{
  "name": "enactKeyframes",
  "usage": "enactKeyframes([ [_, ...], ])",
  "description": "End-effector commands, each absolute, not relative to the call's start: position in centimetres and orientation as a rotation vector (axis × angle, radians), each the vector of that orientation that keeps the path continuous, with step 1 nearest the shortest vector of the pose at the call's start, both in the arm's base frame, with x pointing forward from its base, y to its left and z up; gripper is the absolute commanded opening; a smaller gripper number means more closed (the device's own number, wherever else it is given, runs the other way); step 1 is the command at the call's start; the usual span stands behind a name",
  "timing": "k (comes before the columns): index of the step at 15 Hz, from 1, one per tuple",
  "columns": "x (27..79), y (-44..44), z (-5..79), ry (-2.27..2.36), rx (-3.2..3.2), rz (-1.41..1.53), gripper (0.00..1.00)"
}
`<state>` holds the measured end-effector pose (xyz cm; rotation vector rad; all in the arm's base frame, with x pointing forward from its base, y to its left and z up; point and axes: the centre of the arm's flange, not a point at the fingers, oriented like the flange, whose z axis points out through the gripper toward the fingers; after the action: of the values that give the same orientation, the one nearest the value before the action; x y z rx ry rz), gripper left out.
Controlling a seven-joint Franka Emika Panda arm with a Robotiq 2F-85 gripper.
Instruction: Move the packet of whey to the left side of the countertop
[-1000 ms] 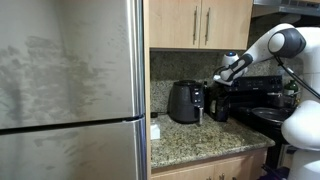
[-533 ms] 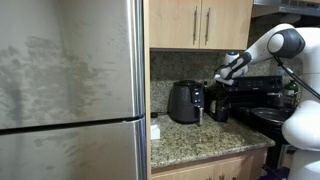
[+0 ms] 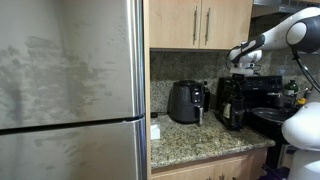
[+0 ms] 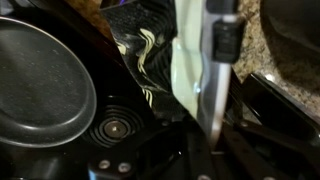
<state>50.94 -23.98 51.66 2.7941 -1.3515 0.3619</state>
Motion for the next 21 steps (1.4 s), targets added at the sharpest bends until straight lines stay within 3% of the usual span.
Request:
enactKeyframes([
  [1, 44.6, -24.2, 54.8, -1.221, 2.903, 0.226, 0.0],
  [9, 36.2, -15.0, 55.2, -0.716, 3.299, 0.078, 0.0],
  [10, 39.0, -17.3, 52.7, -0.813, 3.206, 0.049, 0.0],
  [14, 38.3, -16.5, 52.3, -0.804, 3.217, 0.033, 0.0],
  [21, 36.8, -0.6, 52.8, -0.194, 3.226, -0.033, 0.0],
])
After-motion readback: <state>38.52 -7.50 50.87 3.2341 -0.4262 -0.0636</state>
